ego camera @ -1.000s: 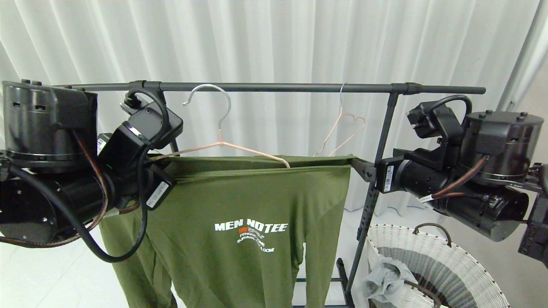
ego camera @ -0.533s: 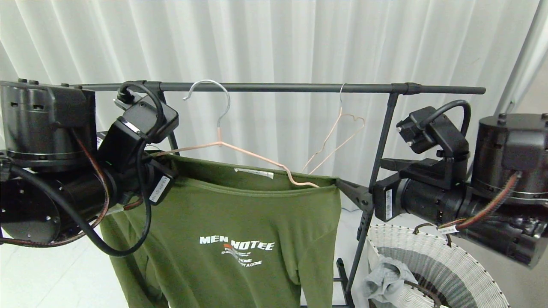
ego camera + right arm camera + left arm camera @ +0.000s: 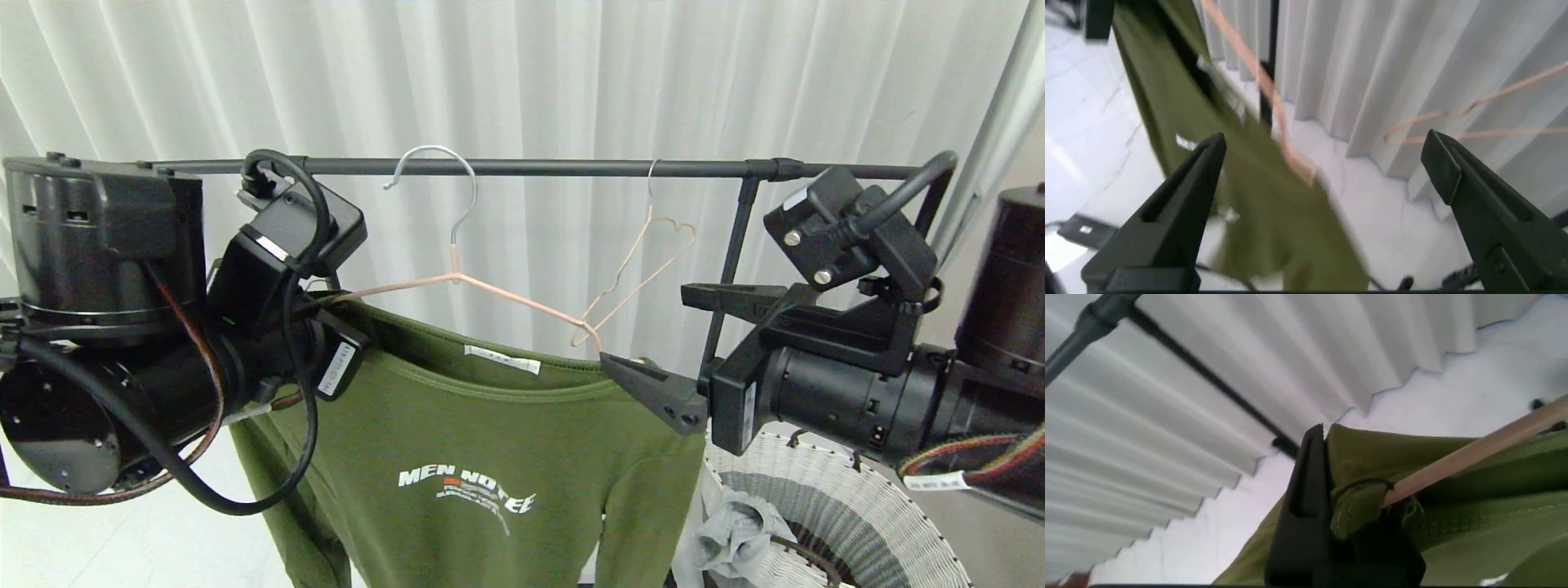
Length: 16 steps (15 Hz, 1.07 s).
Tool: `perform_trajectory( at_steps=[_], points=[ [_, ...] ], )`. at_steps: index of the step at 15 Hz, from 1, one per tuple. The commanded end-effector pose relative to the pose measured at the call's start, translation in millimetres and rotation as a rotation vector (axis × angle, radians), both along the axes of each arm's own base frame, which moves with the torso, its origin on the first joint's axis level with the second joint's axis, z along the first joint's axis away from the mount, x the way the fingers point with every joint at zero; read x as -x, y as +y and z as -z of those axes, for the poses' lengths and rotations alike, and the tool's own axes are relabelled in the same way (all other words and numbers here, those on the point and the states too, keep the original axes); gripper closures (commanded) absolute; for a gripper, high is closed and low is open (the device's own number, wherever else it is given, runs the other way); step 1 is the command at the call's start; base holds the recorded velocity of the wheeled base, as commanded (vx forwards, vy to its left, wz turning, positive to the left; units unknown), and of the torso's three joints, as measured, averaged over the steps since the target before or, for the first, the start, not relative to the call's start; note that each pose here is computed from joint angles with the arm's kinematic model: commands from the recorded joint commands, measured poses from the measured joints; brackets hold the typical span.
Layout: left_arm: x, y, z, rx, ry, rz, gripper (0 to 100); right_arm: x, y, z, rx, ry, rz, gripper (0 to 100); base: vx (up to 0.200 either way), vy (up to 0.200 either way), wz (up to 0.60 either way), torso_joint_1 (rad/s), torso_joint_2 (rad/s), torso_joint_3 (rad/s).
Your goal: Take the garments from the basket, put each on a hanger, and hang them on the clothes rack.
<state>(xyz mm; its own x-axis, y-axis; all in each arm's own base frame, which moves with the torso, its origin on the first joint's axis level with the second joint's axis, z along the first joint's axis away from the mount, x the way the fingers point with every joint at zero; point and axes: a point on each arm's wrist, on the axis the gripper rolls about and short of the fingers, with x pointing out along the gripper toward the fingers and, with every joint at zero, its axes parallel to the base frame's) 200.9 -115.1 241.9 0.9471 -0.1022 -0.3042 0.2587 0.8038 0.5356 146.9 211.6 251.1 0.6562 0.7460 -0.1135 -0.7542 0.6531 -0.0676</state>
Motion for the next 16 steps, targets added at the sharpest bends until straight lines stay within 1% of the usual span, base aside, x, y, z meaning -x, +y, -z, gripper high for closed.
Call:
perform_trajectory(
  at_steps=[1, 3, 6, 10, 12, 13, 16],
  points=[
    [3, -6, 0, 0.0, 0.001, 0.027, 100, -8, 17, 5, 0.013, -0.012, -0.012, 0, 0.0, 0.0, 0.0, 0.0, 0.0, 0.0],
    [6, -10, 0, 0.001, -0.001, 0.05, 100, -20, 33, 4, 0.016, -0.02, -0.009, 0, 0.0, 0.0, 0.0, 0.0, 0.0, 0.0],
    [7, -11, -2, 0.005, -0.007, 0.057, 100, -28, 44, 9, 0.028, -0.015, -0.004, 0, 0.0, 0.0, 0.0, 0.0, 0.0, 0.0],
    [7, -11, -4, 0.012, -0.017, 0.057, 100, -29, 44, 12, 0.04, -0.011, 0.001, 0, 0.0, 0.0, 0.0, 0.0, 0.0, 0.0],
    [3, -13, -6, 0.03, -0.05, 0.054, 100, -29, 42, 11, 0.037, -0.014, 0.006, 0, 0.0, 0.0, 0.0, 0.0, 0.0, 0.0],
    [3, -14, -6, 0.03, -0.058, 0.054, 100, -29, 42, 11, 0.039, -0.016, 0.005, 100, 0.0, 0.0, 0.0, 0.0, 0.0, 0.0],
    [2, -14, -6, 0.035, -0.058, 0.053, 100, -29, 43, 10, 0.045, -0.027, 0.004, 100, 0.0, 0.0, 0.0, 0.0, 0.0, 0.0]
  ],
)
